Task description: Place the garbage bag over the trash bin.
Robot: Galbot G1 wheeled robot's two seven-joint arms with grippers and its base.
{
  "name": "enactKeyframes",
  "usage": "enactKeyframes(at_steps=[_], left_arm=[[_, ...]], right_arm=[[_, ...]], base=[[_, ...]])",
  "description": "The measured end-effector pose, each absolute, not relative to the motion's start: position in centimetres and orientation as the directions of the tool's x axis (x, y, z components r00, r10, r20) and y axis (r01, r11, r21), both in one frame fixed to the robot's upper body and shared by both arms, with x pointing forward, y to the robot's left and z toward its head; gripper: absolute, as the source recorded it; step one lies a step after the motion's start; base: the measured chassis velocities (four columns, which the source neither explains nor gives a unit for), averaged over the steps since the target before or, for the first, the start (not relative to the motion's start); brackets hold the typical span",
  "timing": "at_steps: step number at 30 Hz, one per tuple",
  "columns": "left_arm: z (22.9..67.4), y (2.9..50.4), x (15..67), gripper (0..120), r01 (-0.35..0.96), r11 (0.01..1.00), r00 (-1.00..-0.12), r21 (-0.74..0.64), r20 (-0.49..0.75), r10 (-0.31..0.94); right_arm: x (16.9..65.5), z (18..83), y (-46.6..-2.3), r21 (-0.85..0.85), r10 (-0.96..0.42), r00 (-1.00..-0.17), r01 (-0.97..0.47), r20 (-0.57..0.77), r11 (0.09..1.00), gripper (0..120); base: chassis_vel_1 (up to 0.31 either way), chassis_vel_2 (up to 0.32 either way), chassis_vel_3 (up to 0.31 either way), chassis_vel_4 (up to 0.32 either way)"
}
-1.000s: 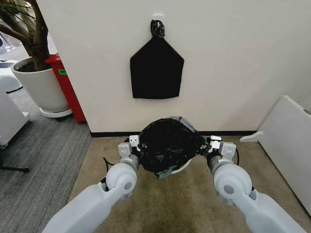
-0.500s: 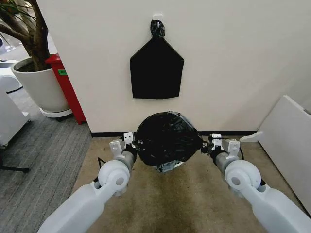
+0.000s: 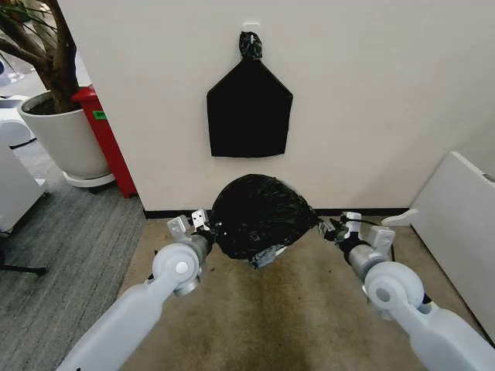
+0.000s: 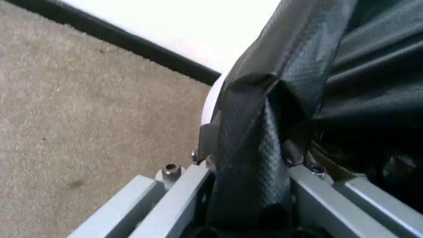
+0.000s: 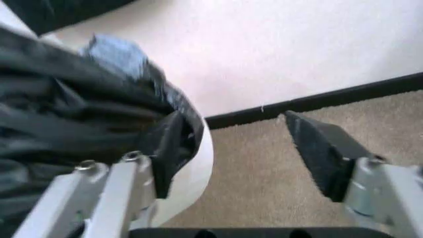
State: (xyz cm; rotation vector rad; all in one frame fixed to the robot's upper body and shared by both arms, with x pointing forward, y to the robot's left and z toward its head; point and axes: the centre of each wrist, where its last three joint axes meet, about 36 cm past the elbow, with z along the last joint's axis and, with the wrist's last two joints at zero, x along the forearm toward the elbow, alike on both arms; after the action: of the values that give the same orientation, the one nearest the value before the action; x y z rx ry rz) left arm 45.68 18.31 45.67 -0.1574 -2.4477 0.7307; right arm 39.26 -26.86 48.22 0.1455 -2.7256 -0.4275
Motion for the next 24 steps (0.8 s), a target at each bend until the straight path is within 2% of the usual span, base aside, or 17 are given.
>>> enactKeyframes(at_steps=[4,7,11,16,24], left_arm=[[45.3,18.6,46.8,0,-0.078,0.832,-0.82,-0.549,0.511,0.26],[45.4,18.7,47.1,0,-0.09,0.827,-0.816,-0.555,0.517,0.258],[46.0,18.5,48.0,0,-0.148,0.792,-0.792,-0.592,0.55,0.264],[46.5,17.9,48.3,0,-0.182,0.764,-0.773,-0.619,0.57,0.278],[47.2,16.5,48.1,0,-0.181,0.748,-0.775,-0.638,0.561,0.291]], right_arm=[[38.1,49.5,-27.8,0.359,-0.132,-0.936,-0.006,0.327,0.933,74],[37.1,50.3,-27.7,0.397,-0.137,-0.933,0.006,0.332,0.918,81],[31.8,51.5,-24.2,0.506,-0.229,-0.895,-0.004,0.383,0.863,98],[28.7,52.0,-21.1,0.578,-0.31,-0.862,-0.025,0.4,0.816,100],[28.7,53.1,-18.9,0.655,-0.349,-0.828,0.029,0.439,0.755,100]], base=[[0.0,0.0,0.0,0.0],[0.0,0.0,0.0,0.0],[0.0,0.0,0.0,0.0],[0.0,0.0,0.0,0.0],[0.0,0.0,0.0,0.0]])
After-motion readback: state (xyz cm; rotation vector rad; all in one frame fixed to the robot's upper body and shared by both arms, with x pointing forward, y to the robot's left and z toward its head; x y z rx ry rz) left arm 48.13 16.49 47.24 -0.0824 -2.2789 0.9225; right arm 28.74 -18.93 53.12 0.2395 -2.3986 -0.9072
